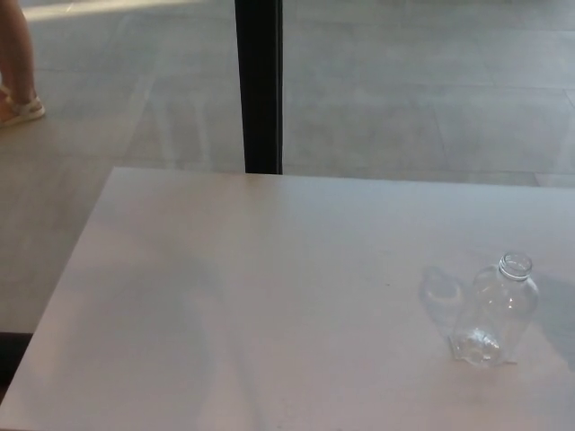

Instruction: The robot uses its right hand to grab and lift the lid of the spray bottle kept in the middle of the desk and places the lid on the right side of the bottle

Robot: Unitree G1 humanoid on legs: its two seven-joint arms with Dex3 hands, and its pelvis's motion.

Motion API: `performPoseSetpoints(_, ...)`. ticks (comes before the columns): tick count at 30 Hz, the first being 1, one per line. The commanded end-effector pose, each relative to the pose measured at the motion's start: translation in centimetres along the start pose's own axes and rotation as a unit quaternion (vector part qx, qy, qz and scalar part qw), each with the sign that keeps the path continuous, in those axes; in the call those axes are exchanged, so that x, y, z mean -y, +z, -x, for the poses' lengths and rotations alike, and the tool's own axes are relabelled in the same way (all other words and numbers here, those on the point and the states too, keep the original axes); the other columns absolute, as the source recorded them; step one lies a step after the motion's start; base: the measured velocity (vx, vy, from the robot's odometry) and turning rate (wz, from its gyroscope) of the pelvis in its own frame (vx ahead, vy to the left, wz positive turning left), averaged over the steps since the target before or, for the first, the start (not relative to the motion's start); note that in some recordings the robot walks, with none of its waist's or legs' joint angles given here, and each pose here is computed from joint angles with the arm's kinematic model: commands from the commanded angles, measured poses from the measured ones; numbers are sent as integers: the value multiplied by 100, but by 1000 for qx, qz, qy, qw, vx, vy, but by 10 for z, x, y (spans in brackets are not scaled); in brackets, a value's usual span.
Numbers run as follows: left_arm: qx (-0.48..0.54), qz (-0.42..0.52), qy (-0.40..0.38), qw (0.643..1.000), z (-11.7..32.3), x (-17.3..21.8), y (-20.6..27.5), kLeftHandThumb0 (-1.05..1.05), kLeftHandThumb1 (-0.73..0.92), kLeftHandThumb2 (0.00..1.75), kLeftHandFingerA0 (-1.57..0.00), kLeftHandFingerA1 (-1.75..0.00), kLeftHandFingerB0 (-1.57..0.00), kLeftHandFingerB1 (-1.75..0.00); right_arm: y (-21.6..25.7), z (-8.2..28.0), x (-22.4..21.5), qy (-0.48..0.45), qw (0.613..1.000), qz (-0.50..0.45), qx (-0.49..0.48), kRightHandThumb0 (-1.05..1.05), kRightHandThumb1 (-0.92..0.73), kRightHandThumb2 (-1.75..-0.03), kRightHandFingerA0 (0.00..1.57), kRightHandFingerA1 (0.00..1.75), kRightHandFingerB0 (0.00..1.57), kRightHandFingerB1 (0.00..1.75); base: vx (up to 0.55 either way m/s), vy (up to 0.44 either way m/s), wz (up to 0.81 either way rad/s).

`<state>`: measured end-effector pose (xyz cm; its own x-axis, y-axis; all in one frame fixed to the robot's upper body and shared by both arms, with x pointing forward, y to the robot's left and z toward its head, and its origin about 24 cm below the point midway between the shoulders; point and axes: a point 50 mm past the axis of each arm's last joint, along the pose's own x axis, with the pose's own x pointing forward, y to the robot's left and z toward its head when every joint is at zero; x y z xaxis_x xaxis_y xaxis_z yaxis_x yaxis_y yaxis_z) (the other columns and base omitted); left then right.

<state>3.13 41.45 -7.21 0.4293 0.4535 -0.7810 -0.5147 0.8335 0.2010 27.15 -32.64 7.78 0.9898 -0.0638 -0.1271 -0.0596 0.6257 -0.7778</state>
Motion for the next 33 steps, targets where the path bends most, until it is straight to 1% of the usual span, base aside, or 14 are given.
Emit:
performPoseSetpoints(1, 13, -4, 8, 1000, 2, -5, 2, -87, 70, 112, -52, -62, -34, -52, -10, 6, -21, -25, 999, 31, -3, -24, -63, -89, 94, 155, 94, 80, 0, 0, 0)
performPoseSetpoints(2, 13, 1, 8, 1000, 2, -5, 2, -92, 91, 67, -56, -51, -40, -39, -11, 6, -26, -23, 999, 38, -2, -28, -69, -80, 90, 156, 89, 72, 0, 0, 0)
performPoseSetpoints(5, 13, 4, 6, 1000, 2, -4, 2, -92, 91, 67, -56, -51, -39, -39, -10, 6, -31, -13, 998, 63, 8, -33, -76, -67, 84, 150, 78, 52, 0, 0, 0)
performPoseSetpoints(6, 15, 0, 4, 1000, 2, -4, 2, -92, 74, 114, -47, -59, -32, -51, -12, 6, -36, 13, 995, 100, 6, -40, -76, -63, 79, 111, 60, 38, 0, 0, 0)
performPoseSetpoints(8, 14, 3, 3, 1000, 2, -4, 2, -95, 76, 115, -50, -60, -34, -51, -12, 8, -38, 21, 993, 116, 13, -41, -75, -62, 74, 85, 52, 37, 0, 0, 0)
performPoseSetpoints(10, 12, 5, 7, 1000, 2, -4, 1, -93, 90, 67, -56, -51, -40, -39, -12, 10, -44, 50, 984, 169, 13, -61, -56, -87, 21, 57, 16, 43, 0, 0, 0)
performPoseSetpoints(11, 12, 3, 5, 1000, 2, -4, 0, -98, 76, 115, -49, -59, -34, -51, -11, 10, -44, 49, 981, 184, 16, -66, -68, -61, 2, 27, 11, 26, 0, 0, 0)
performPoseSetpoints(13, 11, 0, 4, 1000, 3, -5, -1, -94, 74, 114, -51, -60, -35, -52, -8, 9, -45, 48, 977, 209, 22, -92, -57, -85, 0, 0, 6, 19, 0, 0, 0)
performPoseSetpoints(21, 6, -1, 15, 1000, 2, -4, -2, -90, 90, 67, -58, -49, -40, -39, 12, 14, -32, 74, 975, 206, 36, -105, -60, -97, 0, 5, 0, 0, 0, 0, 0)
performPoseSetpoints(26, 1, 0, 12, 1000, 3, -5, -4, -90, 90, 67, -56, -50, -40, -38, 20, 22, -22, 87, 980, 173, 37, -105, -60, -98, 0, 5, 0, 0, 0, 0, 0)
performPoseSetpoints(28, 5, -6, 10, 1000, 3, -4, -4, -89, 72, 114, -51, -61, -31, -50, 24, 30, -5, 81, 983, 160, 46, -105, -60, -99, 0, 6, 0, 0, 0, 0, 0)
performPoseSetpoints(30, 6, -5, 8, 1000, 3, -4, -4, -93, 91, 68, -57, -51, -38, -38, 24, 34, 5, 76, 984, 154, 46, -105, -60, -99, 0, 7, 0, 0, 0, 0, 0)
performPoseSetpoints(32, 7, -6, 8, 1000, 3, -4, -4, -88, 72, 114, -51, -60, -32, -50, 21, 45, 36, 52, 989, 138, 30, -105, -61, -100, 0, 10, 0, 0, 0, 0, 0)
performPoseSetpoints(33, 6, -3, 12, 1000, 3, -4, -4, -92, 91, 67, -58, -50, -41, -39, 19, 50, 48, 37, 989, 140, 22, -105, -61, -101, 0, 11, 0, 0, 0, 0, 0)
